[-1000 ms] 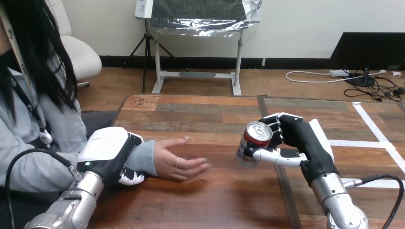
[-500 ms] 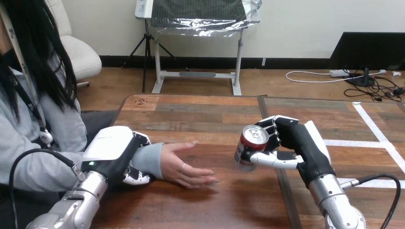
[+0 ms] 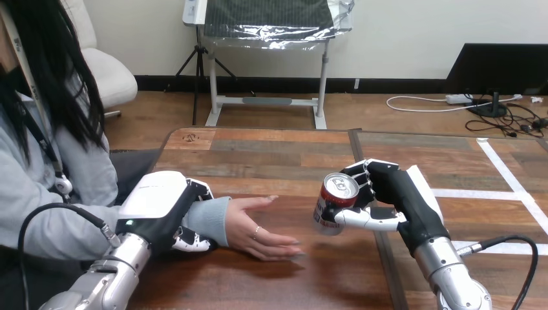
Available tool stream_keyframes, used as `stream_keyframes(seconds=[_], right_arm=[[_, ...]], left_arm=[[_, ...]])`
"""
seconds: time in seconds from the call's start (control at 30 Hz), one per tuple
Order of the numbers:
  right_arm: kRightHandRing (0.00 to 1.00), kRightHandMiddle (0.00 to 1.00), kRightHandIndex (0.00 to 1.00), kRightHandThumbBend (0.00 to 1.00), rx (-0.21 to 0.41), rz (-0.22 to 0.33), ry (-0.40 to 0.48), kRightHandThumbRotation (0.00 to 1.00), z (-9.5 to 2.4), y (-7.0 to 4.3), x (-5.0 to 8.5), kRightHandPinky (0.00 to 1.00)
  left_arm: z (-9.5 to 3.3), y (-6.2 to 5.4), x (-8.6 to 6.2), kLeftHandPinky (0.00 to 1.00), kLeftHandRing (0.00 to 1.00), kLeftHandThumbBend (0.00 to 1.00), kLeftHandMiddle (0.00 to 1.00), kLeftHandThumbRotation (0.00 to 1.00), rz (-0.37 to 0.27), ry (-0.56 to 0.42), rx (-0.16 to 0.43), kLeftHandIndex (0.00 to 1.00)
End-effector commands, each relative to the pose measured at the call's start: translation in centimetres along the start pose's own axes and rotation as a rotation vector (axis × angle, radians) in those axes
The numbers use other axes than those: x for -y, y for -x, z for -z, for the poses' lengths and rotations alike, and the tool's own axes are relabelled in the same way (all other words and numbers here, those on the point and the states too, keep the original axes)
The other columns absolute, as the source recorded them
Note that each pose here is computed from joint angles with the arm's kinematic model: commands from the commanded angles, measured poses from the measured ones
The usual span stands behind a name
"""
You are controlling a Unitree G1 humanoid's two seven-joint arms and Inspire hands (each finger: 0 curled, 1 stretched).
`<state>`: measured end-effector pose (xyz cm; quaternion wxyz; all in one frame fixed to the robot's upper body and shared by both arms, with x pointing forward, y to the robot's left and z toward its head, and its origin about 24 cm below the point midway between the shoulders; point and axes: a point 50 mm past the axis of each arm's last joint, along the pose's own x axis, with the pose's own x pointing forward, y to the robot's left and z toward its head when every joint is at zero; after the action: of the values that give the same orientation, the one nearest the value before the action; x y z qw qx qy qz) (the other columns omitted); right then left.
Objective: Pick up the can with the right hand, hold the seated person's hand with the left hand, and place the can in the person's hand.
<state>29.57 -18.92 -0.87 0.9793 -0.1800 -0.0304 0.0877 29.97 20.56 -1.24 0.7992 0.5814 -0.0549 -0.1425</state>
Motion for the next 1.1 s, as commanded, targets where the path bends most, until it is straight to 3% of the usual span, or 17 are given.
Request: stream_keyframes(seconds=[0.0, 0.67, 0.97, 1.07], right_arm=[[0.45, 0.52, 0.53, 0.74, 0.147, 0.017, -0.009, 0.00, -3.5, -2.9, 0.3, 0.42], [0.46, 0.51, 0.52, 0.75, 0.132, -0.020, -0.046, 0.00, -3.3, -2.8, -1.0, 0.42], [0.45, 0.50, 0.52, 0.77, 0.143, -0.017, 0.018, 0.00, -3.6, -3.0, -1.3, 0.43], [0.45, 0.50, 0.52, 0.78, 0.157, -0.020, 0.000, 0.00, -3.7, -3.0, -1.4, 0.43]], left_arm=[[-1.1, -1.1, -1.6, 0.38, 0.41, 0.84, 0.45, 0.00, -0.080, 0.029, 0.053, 0.47], [-1.8, -1.1, -2.0, 0.39, 0.41, 0.84, 0.45, 0.00, -0.097, 0.033, 0.083, 0.46], [-2.1, -1.1, -2.2, 0.39, 0.41, 0.85, 0.45, 0.00, -0.103, 0.041, 0.094, 0.46], [-2.3, -1.1, -2.3, 0.39, 0.41, 0.85, 0.44, 0.00, -0.110, 0.047, 0.100, 0.46]])
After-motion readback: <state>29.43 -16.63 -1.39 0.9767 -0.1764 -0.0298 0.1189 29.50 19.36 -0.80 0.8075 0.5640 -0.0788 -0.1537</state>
